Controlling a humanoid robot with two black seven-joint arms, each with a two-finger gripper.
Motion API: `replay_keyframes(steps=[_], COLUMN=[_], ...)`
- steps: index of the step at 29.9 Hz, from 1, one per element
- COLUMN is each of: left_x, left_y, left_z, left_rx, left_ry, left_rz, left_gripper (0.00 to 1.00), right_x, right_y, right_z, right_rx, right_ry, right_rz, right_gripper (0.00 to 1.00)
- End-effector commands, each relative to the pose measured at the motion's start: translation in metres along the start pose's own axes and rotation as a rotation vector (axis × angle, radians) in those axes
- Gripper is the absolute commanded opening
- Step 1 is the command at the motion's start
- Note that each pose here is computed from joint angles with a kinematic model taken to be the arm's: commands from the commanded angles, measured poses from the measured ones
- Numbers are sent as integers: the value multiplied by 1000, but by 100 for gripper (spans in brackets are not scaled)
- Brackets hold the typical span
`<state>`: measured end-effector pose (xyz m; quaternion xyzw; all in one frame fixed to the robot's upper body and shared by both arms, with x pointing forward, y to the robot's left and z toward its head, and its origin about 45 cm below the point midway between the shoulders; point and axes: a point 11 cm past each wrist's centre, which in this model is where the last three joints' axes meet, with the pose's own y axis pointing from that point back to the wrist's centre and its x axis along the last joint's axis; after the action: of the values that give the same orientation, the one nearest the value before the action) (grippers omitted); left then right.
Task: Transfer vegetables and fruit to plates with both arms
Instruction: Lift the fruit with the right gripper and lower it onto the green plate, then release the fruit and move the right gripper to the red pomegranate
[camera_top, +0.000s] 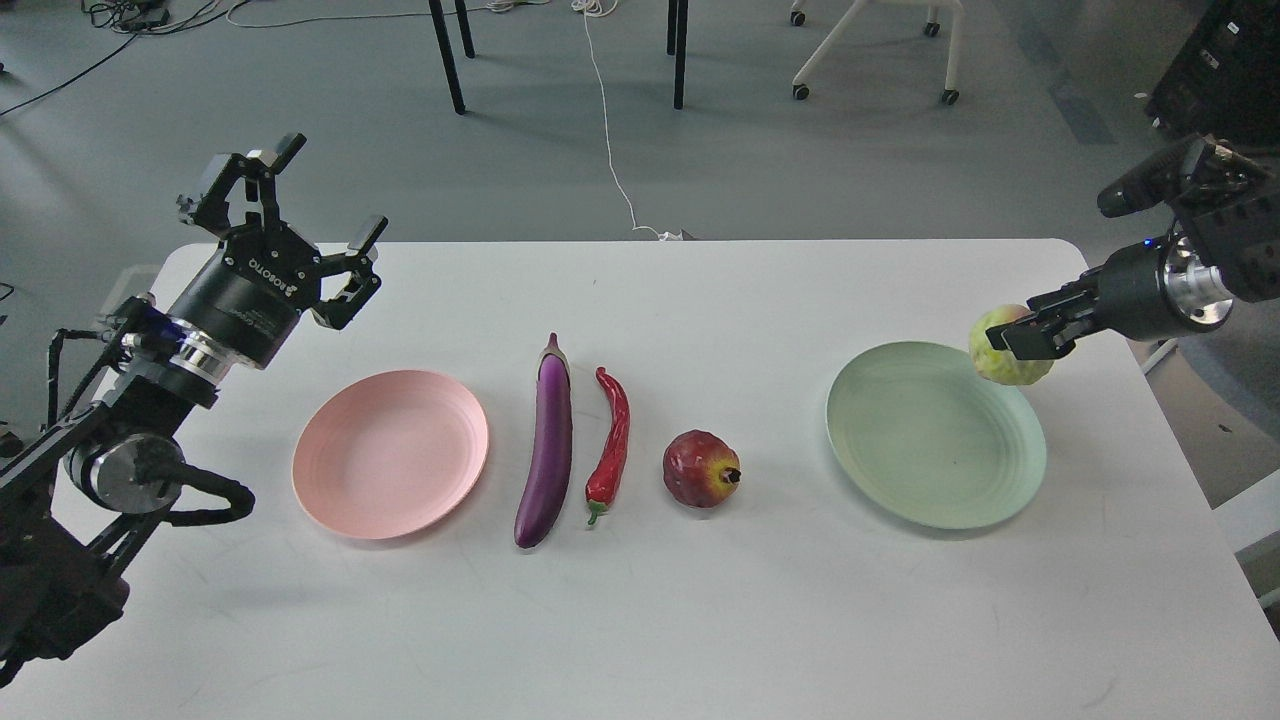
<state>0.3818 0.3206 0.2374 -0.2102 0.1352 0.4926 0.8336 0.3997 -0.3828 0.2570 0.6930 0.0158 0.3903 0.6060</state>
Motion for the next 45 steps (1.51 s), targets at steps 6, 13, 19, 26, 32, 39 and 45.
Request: replay_keyframes(steps=[6, 13, 19, 26, 32, 39, 45], left_x=[-2, -1, -1, 0, -1, 0, 0], left_y=[0, 0, 0, 1, 1, 4, 6], left_z=[2, 3, 5, 5, 5, 4, 7], left_rx=[-1, -2, -3, -2, -1, 4, 7], left_ry=[-4, -5, -9, -11, -10, -12, -19], left_rz=[-8, -7, -7, -5, -7, -3, -8], left_gripper=[99, 99, 99, 99, 99, 99, 99], right_x=[-15, -13, -17, 24, 63, 73, 80], right_y=[-24, -42, -45, -22, -8, -31, -63], right_z=[5, -11, -13, -27, -93, -158, -207], right_rx=[-13, 31, 42, 90, 278, 426, 488], right_ry=[3, 4, -7, -4, 35, 131, 227], right_rz=[11, 36, 34, 145, 210, 146, 43], right_gripper=[40, 62, 84, 95, 97, 97, 97])
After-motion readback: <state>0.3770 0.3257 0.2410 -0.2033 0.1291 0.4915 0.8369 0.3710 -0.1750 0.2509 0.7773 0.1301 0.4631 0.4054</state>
